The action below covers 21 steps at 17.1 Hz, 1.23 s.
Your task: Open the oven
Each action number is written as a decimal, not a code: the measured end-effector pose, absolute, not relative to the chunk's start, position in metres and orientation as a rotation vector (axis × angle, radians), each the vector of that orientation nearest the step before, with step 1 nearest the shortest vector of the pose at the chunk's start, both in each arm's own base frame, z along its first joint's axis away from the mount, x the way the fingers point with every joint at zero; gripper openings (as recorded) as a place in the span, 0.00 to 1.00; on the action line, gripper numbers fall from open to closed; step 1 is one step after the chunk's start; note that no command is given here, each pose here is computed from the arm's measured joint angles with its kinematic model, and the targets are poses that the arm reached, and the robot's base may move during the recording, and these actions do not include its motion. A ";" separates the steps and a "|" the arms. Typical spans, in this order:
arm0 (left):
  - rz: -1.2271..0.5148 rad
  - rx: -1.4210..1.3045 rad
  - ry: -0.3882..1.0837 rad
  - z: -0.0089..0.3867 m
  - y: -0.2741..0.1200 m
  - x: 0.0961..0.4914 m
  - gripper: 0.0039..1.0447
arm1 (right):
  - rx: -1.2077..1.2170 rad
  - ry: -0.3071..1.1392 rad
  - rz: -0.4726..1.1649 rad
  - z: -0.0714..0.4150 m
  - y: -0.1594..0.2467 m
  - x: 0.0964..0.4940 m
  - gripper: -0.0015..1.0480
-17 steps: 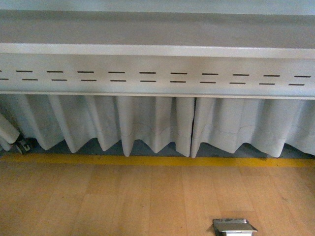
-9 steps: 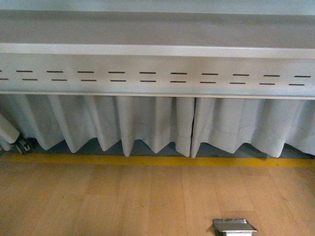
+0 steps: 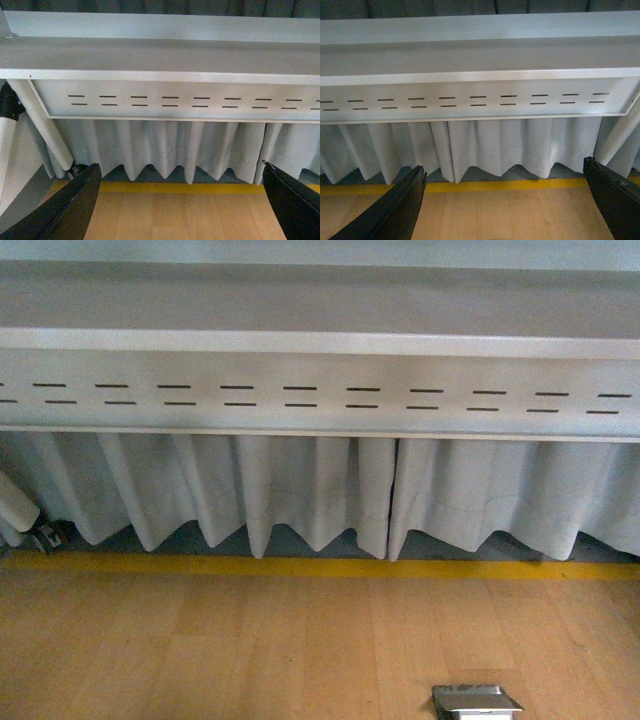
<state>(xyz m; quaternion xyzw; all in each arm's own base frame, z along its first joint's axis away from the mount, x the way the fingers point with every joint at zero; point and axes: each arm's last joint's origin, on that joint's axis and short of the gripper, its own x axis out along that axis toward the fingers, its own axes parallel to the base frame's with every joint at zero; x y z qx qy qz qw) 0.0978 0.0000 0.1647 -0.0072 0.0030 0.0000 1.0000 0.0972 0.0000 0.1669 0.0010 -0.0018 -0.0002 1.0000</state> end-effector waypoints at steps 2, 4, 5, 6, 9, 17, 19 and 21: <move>0.000 -0.014 0.007 0.165 0.000 0.098 0.94 | 0.002 -0.002 0.000 0.167 0.000 0.097 0.94; 0.000 -0.015 0.009 0.164 0.000 0.098 0.94 | 0.002 -0.002 0.000 0.167 0.000 0.097 0.94; 0.002 -0.014 0.004 0.165 0.000 0.098 0.94 | 0.002 -0.003 0.000 0.167 0.000 0.097 0.94; -0.001 -0.014 0.007 0.165 0.000 0.098 0.94 | 0.002 -0.004 0.000 0.167 0.000 0.097 0.94; 0.001 -0.013 0.004 0.165 0.000 0.098 0.94 | 0.002 -0.004 0.000 0.167 0.000 0.097 0.94; 0.000 -0.010 0.005 0.165 0.000 0.098 0.94 | 0.002 -0.005 0.000 0.167 0.000 0.097 0.94; 0.000 -0.011 0.004 0.165 0.000 0.098 0.94 | 0.002 -0.004 -0.001 0.167 0.000 0.097 0.94; 0.000 -0.011 0.004 0.165 0.000 0.098 0.94 | 0.002 -0.006 0.000 0.167 0.000 0.097 0.94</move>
